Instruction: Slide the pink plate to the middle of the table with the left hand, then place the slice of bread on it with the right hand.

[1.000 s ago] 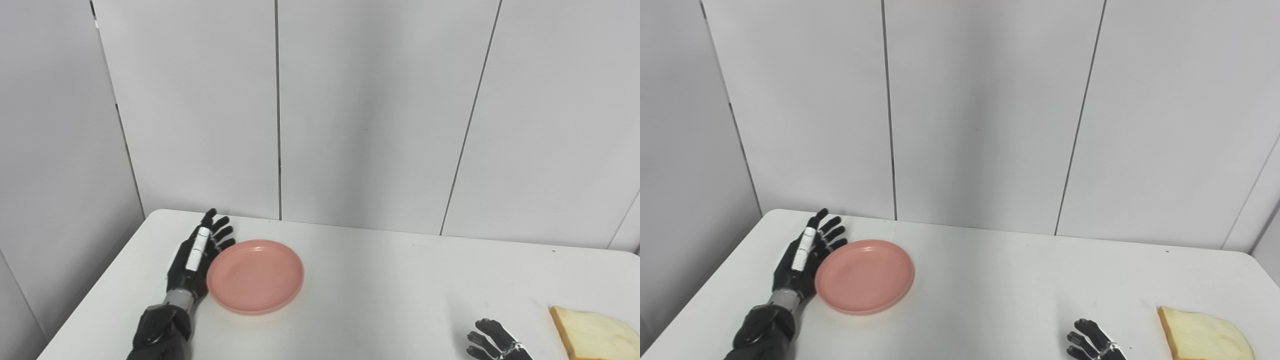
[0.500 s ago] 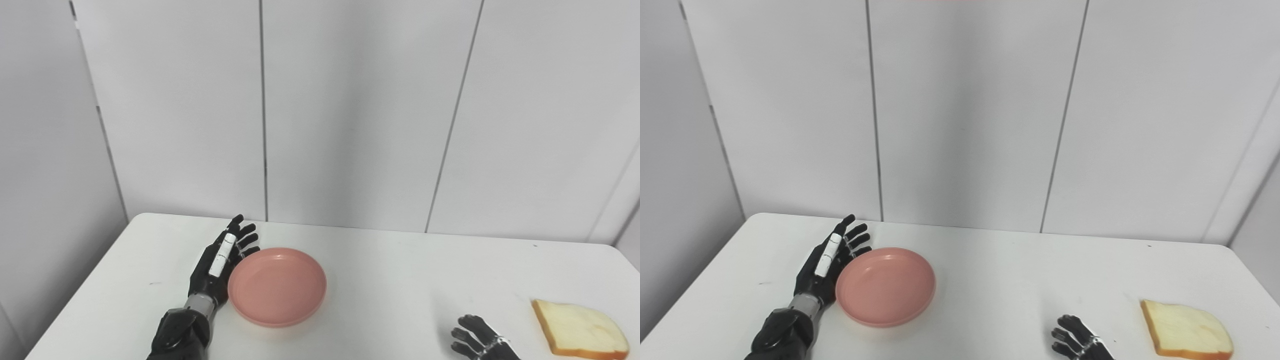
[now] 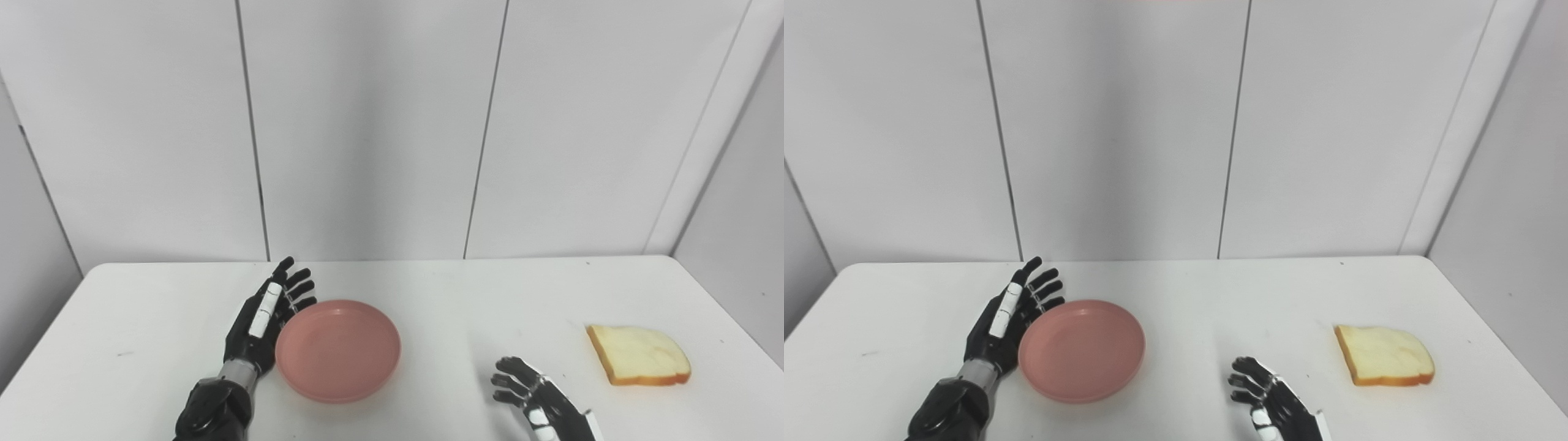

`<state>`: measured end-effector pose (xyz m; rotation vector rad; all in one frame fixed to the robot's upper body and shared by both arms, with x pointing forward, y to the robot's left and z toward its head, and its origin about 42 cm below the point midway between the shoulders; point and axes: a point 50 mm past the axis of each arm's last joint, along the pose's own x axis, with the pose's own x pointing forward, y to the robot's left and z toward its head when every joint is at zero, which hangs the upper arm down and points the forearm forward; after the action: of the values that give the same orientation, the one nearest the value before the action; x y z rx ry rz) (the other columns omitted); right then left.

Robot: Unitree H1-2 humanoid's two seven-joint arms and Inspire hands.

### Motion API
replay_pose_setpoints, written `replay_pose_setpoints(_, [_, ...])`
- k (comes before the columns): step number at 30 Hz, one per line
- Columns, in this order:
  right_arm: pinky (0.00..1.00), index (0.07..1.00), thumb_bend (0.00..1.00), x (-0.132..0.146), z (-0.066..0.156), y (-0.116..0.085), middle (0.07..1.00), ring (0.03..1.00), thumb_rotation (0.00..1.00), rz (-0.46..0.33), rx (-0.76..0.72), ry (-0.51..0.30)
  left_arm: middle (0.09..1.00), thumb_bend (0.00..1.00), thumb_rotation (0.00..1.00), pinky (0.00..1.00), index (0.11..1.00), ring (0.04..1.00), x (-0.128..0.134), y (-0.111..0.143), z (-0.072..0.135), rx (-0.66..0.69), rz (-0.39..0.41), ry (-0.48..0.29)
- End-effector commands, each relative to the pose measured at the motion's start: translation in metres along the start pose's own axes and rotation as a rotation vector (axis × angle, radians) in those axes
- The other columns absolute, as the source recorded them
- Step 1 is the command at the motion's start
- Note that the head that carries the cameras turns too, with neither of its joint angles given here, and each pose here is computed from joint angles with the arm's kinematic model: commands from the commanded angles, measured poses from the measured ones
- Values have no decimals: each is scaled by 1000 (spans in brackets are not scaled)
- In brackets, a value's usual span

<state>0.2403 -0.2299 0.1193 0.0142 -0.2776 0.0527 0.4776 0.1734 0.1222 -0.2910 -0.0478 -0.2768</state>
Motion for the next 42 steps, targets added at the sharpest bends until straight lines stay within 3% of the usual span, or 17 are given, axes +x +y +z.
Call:
replay_pose_setpoints(1, [742, 770, 813, -32, -28, 34, 811, 776, 825, -16, 92, 162, 834, 972, 710, 743, 894, 833, 6, -8, 5, -3, -44, -10])
replay_pose_setpoints(8, [786, 812, 749, -29, -21, 55, 845, 811, 871, -14, 75, 153, 829, 936, 708, 723, 883, 825, 7, -13, 3, -39, -50, -1])
replay_pose_setpoints(18, [779, 824, 753, -21, -16, 79, 858, 816, 899, -25, 69, 151, 830, 906, 733, 729, 894, 825, 7, -19, 0, -47, -79, 5])
replay_pose_setpoints(22, [775, 825, 735, -19, -16, 83, 858, 816, 902, -28, 60, 143, 838, 915, 747, 738, 912, 836, 7, -18, 0, -36, -89, 8])
replay_pose_setpoints(27, [750, 808, 682, -18, -11, 77, 844, 802, 838, -99, -71, 93, 840, 909, 750, 756, 916, 847, 7, -17, -1, -46, -86, 13])
replay_pose_setpoints(33, [744, 864, 728, -10, 31, 39, 861, 817, 861, -175, -226, -55, 849, 892, 742, 756, 926, 848, 4, -11, -2, -45, -75, 29])
replay_pose_setpoints(39, [775, 876, 730, 3, 76, -22, 873, 854, 822, -189, -421, -237, 864, 892, 745, 794, 931, 870, 4, 0, -2, -35, -69, 40])
replay_pose_setpoints(42, [782, 876, 732, 6, 87, -43, 876, 859, 811, -183, -487, -264, 860, 891, 743, 802, 933, 871, 5, 4, -1, -32, -66, 42])
